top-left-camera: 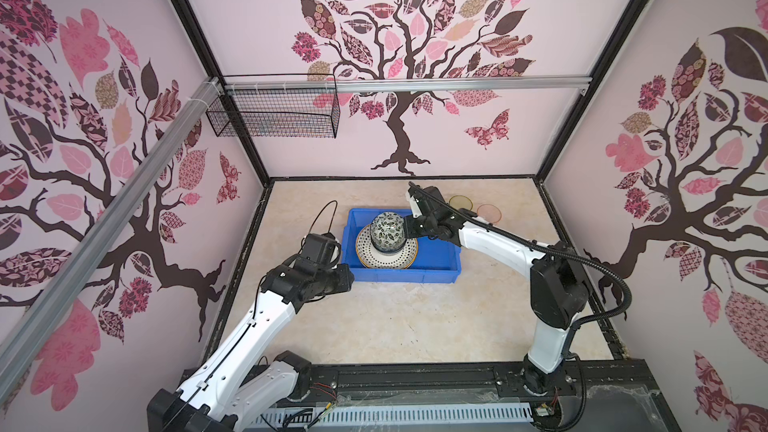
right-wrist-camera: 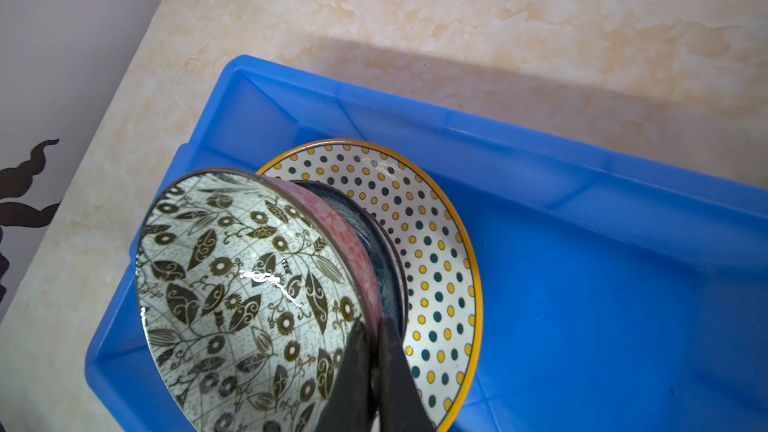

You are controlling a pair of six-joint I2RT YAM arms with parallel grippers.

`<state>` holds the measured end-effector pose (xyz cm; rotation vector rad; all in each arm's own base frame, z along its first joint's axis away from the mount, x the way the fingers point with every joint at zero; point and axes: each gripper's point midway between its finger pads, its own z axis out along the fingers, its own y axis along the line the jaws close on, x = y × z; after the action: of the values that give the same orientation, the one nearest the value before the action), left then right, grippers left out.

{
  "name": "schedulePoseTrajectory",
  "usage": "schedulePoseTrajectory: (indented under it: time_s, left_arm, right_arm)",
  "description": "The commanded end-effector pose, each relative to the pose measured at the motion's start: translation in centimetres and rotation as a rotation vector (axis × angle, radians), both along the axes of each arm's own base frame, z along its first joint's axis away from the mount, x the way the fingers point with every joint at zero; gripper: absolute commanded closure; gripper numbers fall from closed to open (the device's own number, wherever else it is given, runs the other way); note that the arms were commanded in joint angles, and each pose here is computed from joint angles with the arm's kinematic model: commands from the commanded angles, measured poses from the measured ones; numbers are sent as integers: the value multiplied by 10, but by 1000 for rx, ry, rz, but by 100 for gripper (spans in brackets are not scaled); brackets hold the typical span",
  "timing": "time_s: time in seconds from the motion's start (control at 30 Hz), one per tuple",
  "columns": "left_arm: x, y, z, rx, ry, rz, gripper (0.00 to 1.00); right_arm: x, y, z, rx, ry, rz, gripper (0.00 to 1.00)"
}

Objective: Place the mixed dishes into the plastic bin
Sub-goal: 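Lower the pink leaf-patterned bowl onto the blue floral bowl with the right gripper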

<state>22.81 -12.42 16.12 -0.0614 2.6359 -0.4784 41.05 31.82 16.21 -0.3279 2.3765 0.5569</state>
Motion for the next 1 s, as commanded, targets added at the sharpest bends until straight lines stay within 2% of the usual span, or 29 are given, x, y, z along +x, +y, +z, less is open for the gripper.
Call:
schedulePoseTrajectory:
  time_s: [0.0,0.3,0.67,0.97]
  left_arm:
    - [9,-3,12,-17,-34,8,65]
    - [7,-7,15,-51,-30,4,64]
    - [1,-3,13,-40,-19,10,64]
    - [2,-5,14,-51,-21,9,64]
  right_arm:
    - [11,1,8,-3,-38,-5,100]
    - [13,5,1,8,-16,3,100]
    - [11,11,-6,24,17,16,100]
    - [10,14,-9,25,36,32,94]
